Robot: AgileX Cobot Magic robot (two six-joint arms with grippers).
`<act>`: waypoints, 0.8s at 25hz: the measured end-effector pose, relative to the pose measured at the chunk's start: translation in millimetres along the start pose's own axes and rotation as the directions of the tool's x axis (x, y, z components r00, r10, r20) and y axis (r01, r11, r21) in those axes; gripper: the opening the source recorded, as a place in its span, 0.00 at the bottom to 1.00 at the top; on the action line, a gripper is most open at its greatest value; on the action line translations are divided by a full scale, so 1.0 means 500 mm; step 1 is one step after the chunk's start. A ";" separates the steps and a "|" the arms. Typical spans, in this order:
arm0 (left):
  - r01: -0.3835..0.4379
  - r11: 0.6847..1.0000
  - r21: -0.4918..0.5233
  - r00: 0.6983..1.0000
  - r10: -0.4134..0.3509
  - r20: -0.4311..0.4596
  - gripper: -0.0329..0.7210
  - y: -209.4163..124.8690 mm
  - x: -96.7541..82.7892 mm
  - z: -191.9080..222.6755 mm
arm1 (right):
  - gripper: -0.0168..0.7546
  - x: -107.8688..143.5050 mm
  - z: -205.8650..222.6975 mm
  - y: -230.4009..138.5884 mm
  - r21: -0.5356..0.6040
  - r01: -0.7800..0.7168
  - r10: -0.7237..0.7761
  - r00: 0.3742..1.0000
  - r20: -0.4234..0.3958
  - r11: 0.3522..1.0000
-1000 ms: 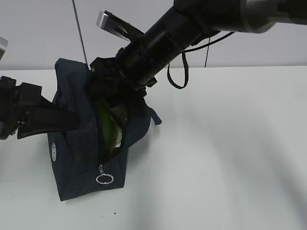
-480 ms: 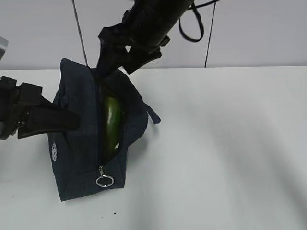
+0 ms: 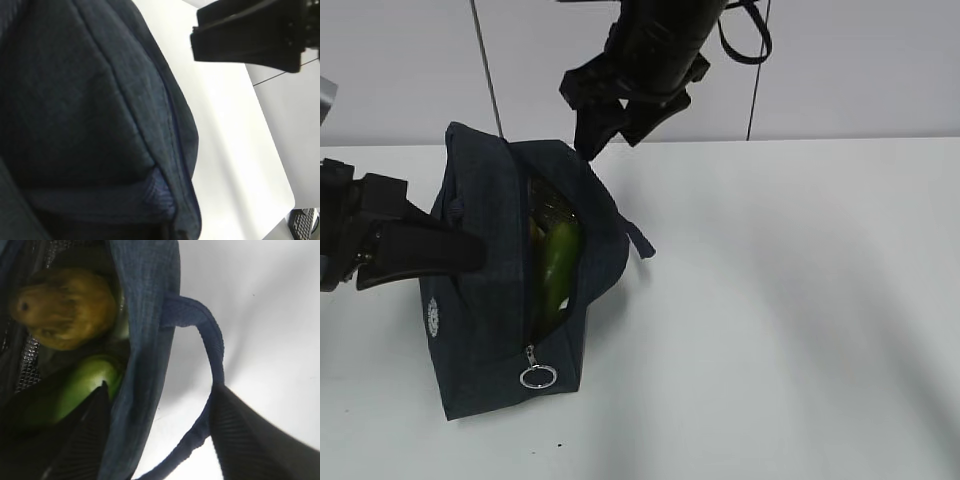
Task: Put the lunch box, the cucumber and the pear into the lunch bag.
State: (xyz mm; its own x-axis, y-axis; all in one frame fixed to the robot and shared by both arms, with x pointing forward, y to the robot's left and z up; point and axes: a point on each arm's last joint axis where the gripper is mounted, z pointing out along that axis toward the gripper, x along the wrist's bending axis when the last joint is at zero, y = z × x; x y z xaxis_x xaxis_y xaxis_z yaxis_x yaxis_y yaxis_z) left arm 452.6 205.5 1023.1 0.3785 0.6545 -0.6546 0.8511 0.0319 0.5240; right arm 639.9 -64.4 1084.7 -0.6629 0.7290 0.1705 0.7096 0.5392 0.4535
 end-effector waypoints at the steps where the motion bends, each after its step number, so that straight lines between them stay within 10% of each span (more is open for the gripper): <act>1: 0.000 1.000 0.000 1.000 0.000 0.000 0.03 0.000 0.000 0.000 | 0.65 -0.003 0.011 -0.001 0.011 -0.003 0.003 1.000 -0.002 1.000; 15: -0.008 1.000 0.000 1.000 0.008 0.000 0.03 0.000 0.000 0.000 | 0.65 -0.033 0.138 -0.023 0.136 -0.041 0.045 0.999 -0.026 0.990; 20: -0.011 1.000 0.000 1.000 0.011 0.000 0.03 0.000 0.000 0.000 | 0.38 -0.037 0.153 -0.027 0.151 -0.045 0.049 0.998 -0.028 0.988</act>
State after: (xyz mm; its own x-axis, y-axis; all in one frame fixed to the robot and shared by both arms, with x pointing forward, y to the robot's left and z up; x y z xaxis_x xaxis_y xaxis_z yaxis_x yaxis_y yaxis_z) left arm 452.6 205.5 1023.1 0.3879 0.6548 -0.6487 0.8469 0.0246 0.5312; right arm 660.8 -53.0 1008.6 -0.6335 0.7427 0.2168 0.7663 0.5636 0.3083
